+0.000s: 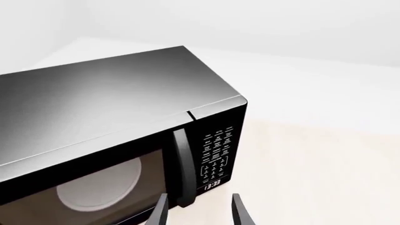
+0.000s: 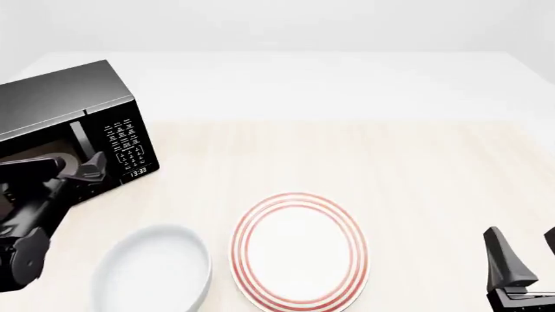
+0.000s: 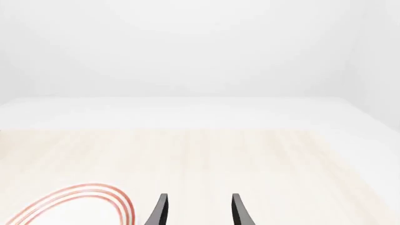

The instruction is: Open the microwave.

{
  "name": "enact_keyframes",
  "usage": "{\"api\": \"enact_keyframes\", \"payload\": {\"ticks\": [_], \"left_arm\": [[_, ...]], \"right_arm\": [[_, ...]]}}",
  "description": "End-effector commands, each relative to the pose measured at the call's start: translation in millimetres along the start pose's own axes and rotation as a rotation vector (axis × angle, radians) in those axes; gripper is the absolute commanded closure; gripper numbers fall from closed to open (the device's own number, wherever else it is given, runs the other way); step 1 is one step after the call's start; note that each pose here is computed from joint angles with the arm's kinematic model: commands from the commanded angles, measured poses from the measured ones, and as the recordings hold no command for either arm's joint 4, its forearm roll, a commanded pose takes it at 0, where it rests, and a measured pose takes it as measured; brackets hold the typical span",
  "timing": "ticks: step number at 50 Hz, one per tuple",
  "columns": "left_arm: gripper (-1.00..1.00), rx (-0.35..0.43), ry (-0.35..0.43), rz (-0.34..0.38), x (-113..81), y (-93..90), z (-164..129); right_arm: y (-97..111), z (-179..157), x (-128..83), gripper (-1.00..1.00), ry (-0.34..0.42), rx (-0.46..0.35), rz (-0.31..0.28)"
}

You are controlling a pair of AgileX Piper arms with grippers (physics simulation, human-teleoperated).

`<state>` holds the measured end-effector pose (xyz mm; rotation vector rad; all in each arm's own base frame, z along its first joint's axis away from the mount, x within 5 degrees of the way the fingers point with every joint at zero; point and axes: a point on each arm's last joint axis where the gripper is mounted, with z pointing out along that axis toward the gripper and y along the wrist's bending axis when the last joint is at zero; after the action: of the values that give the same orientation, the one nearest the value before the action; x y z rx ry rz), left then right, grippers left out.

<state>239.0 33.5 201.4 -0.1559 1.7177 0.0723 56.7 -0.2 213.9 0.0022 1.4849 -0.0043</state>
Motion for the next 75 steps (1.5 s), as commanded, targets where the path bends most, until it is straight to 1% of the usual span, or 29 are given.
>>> {"api": "enact_keyframes", "payload": {"ticks": [1,14,17,36,48,75], "left_arm": [[-1.0,-0.004,0.007,-0.003,3.6,1.0,8.8],[-1.0,-0.005,0.015,-0.006,4.0,1.4,19.0],[-1.0,-0.005,0.024,-0.008,7.8,1.3,25.1],[-1.0,0.003,0.046,-0.012,10.6,-1.1,47.4],[-1.0,-0.001,0.061,-0.022,18.1,0.0,55.1],[-1.0,-0.019,0.084,-0.038,31.5,5.6,62.7]], "right_arm": [[0.0,0.0,0.0,-1.0,0.0,0.0,0.0],[0.0,0.0,0.0,-1.0,0.0,0.0,0.0],[0.0,0.0,0.0,-1.0,0.0,0.0,0.0],[0.0,0.0,0.0,-1.0,0.0,0.0,0.0],[0.0,0.0,0.0,-1.0,0.0,0.0,0.0],[-0.2,-0.3,-0.1,-1.0,0.0,0.003,0.0]]}}
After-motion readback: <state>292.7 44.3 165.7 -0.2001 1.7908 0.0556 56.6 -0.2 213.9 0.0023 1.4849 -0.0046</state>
